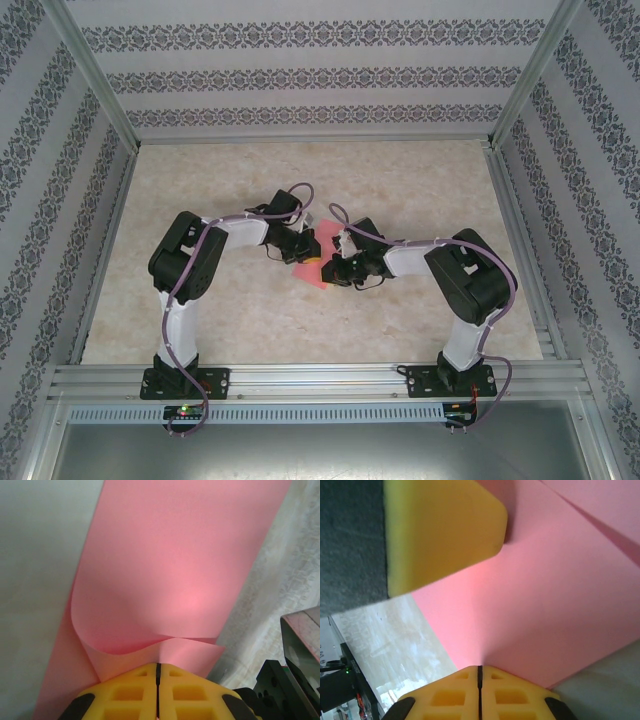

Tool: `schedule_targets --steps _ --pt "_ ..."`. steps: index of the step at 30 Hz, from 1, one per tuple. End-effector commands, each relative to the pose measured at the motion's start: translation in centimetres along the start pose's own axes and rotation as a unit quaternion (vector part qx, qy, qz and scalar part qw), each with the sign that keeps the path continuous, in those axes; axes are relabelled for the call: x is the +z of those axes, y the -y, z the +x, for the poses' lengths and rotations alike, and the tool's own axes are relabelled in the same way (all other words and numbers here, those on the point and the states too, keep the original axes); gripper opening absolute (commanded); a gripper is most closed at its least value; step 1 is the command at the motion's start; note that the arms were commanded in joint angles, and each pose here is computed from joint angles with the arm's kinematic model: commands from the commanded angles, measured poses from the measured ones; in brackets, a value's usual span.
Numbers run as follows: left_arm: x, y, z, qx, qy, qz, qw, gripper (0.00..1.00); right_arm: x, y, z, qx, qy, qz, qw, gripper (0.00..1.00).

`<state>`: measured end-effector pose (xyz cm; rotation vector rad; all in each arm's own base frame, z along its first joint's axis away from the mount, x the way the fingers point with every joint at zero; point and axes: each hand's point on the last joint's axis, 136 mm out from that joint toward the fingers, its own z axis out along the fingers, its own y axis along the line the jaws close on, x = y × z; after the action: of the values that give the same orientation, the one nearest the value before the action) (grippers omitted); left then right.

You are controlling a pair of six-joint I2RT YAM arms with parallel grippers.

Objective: Fold a paper plane with a square sheet of paper (pick it up from the middle)
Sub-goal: Fold the triangle a second time at the center of the table.

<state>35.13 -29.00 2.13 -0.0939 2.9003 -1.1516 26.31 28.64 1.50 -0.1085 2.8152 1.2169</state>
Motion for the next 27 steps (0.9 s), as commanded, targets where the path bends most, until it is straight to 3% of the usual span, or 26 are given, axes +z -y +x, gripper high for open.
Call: schedule_targets --steps 1,16,27 --pt "-0.2 -1.8 -1.2 -0.003 0.005 -0.029 1.000 0.09 0.5 3.6 2.9 0.018 -0.042 0.071 0.996 0.08" --pt "-1.1 -3.7 -4.0 0.008 0.016 -0.052 0.998 0.10 0.0 3.8 3.6 0.020 -0.044 0.073 0.996 0.08" --pt "-2.6 -2.6 -5.2 0.019 0.034 -0.040 0.998 0.11 -0.6 2.2 2.8 0.013 -0.032 0.046 0.998 0.08"
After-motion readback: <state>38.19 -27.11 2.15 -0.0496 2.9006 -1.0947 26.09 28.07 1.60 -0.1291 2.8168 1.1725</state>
